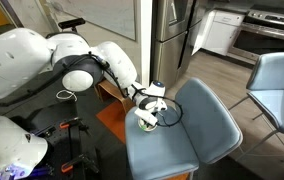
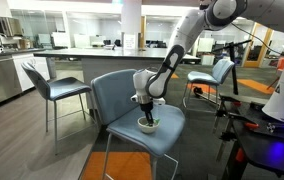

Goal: Remove the marker from the bowl and put it on the chair

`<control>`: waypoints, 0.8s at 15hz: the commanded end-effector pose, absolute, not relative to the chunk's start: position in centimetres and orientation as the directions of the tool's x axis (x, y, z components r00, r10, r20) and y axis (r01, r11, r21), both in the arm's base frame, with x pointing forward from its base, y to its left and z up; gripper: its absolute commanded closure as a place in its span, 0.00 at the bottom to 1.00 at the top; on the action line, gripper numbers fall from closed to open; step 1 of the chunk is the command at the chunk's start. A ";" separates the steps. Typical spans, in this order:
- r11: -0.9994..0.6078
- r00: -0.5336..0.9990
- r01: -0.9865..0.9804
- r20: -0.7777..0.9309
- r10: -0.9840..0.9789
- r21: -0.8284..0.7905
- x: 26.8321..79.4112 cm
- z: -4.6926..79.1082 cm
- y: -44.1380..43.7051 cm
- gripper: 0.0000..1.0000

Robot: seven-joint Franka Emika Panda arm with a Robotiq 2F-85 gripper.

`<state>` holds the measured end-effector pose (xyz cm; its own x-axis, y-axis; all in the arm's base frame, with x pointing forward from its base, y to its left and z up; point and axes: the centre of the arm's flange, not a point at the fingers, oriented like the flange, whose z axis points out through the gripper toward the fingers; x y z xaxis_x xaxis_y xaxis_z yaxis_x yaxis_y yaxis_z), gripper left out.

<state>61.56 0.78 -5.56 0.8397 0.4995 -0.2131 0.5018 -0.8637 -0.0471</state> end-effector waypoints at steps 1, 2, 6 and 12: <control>-0.850 0.822 0.526 -0.240 0.516 -0.026 61.7 -3.8 0.7 0.96; -0.849 0.824 0.528 -0.235 0.516 -0.015 61.6 -3.1 0.6 0.95; -0.863 0.844 0.503 -0.229 0.484 0.030 60.7 0.6 -0.7 0.95; -0.934 0.929 0.346 -0.175 0.327 0.089 57.1 5.6 -5.8 0.95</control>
<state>60.13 -4.63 3.24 0.8883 0.4017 -0.2227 0.4230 -0.9044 0.0558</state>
